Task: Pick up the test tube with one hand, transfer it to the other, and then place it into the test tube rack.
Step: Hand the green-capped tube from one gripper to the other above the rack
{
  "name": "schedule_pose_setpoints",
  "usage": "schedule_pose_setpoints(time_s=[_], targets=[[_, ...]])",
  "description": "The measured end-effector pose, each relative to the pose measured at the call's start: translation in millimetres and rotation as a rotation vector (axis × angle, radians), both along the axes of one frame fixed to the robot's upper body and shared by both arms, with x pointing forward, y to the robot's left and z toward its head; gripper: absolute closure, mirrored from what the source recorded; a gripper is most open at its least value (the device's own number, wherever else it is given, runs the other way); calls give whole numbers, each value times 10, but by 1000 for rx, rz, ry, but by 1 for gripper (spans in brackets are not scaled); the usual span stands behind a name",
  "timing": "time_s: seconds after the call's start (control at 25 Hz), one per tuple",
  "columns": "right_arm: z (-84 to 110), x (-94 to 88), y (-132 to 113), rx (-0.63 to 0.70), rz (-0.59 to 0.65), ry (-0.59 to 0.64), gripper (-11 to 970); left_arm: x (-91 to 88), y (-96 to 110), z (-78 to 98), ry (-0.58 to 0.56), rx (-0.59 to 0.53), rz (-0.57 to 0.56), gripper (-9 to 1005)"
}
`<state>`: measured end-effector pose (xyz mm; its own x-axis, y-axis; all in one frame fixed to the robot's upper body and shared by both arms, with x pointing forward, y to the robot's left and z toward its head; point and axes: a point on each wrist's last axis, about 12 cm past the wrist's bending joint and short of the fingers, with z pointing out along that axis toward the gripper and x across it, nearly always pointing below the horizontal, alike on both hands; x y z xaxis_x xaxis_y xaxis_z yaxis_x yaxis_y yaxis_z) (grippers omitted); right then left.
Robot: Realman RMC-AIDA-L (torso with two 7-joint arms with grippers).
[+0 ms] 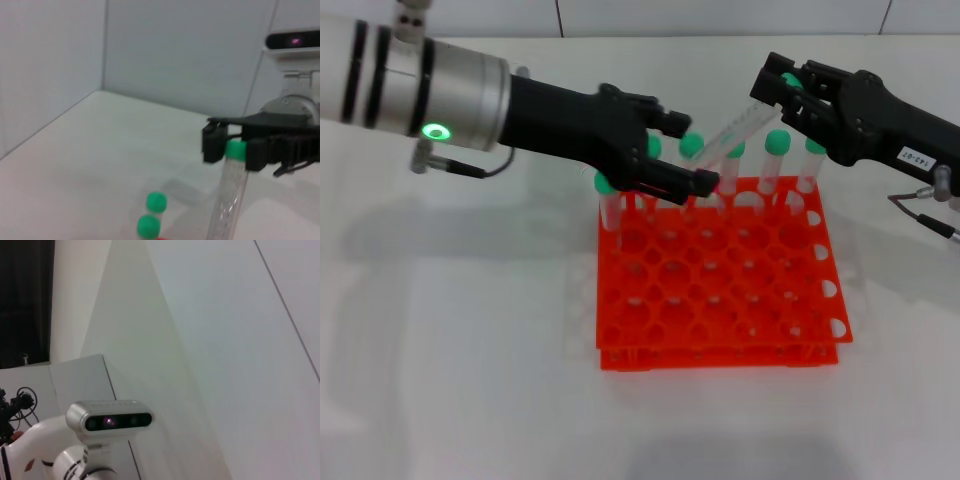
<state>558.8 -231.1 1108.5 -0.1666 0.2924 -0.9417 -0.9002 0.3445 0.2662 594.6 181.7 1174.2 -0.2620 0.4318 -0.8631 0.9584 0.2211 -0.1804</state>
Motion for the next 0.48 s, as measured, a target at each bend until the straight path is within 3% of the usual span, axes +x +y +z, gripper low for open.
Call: schedule_pose_setpoints(time_s=[0.48], targets=[[51, -26, -100, -21, 19, -5, 693, -337, 461, 562, 84, 154, 171, 135]])
